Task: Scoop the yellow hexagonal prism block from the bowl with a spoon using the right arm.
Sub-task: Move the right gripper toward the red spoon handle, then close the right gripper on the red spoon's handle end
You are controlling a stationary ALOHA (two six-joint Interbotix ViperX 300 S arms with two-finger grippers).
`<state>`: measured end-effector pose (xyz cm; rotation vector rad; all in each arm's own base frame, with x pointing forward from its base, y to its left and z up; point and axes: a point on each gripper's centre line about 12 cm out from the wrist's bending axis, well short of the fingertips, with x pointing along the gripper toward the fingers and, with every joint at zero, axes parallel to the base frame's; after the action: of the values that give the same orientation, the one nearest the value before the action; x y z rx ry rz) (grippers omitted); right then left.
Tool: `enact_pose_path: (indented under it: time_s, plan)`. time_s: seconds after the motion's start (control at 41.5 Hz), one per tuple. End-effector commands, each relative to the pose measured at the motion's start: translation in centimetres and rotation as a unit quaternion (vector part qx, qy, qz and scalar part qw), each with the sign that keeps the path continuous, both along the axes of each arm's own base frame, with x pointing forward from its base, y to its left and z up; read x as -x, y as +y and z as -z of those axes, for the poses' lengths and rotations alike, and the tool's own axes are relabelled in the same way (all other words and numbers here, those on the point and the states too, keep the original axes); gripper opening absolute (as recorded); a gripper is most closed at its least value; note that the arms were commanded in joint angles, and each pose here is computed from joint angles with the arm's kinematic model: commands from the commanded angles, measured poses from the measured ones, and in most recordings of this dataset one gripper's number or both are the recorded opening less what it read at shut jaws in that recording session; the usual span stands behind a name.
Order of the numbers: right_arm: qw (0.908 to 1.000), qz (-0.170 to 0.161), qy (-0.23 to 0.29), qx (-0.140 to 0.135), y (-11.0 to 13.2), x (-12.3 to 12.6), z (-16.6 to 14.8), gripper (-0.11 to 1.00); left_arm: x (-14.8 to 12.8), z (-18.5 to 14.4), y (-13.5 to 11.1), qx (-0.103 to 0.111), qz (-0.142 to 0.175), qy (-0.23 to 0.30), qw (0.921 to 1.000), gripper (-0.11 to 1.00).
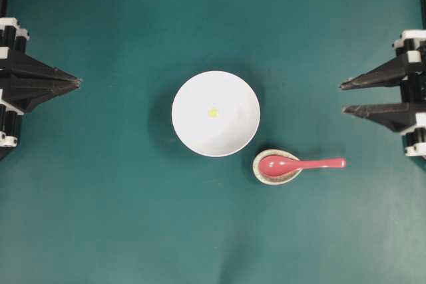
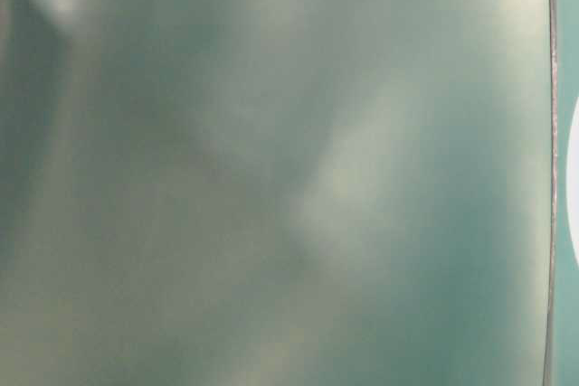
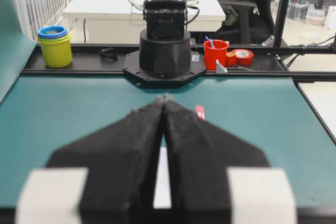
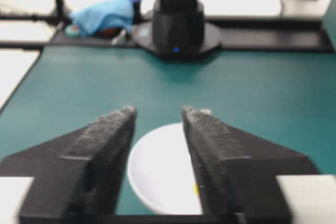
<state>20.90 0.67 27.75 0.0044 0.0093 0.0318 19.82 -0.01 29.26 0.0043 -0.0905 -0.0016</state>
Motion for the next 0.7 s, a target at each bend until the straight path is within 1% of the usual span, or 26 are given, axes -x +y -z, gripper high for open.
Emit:
enact_pose_path:
  time_s: [0.0, 0.048, 0.12, 0.289, 0.554, 0.675]
  plan:
    - [1.0, -0.007, 0.006, -0.001, 0.3, -0.4, 0.2, 0.53, -0.2, -0.8, 0.0, -0.002, 0.0, -0.014, 0.9999, -0.01]
    - [0.9998, -0.011, 0.015, 0.0, 0.5, -0.6, 0.7, 0.57, -0.1, -0.8, 0.0, -0.002, 0.0, -0.014, 0.9999, -0.01]
    - [0.9996, -0.014, 0.025, 0.0, 0.6, -0.9, 1.3, 0.56, -0.2, -0.9, 0.0, -0.008, -0.001, -0.015, 0.9999, -0.01]
    - [0.9988, -0.024, 0.042, -0.005, 1.2, -1.4, 3.3, 0.56, -0.1, -0.9, 0.0, -0.011, 0.0, -0.016, 0.9998, -0.01]
    - [0.9974, -0.033, 0.049, -0.041, 2.4, -1.4, 7.8, 0.56, -0.2, -0.7, 0.0, -0.013, -0.001, -0.011, 0.9999, -0.01]
    - [0.9967, -0.037, 0.045, -0.057, 3.2, -1.5, 9.5, 0.56, -0.2, -0.6, 0.0, -0.019, -0.001, -0.008, 0.9998, -0.01]
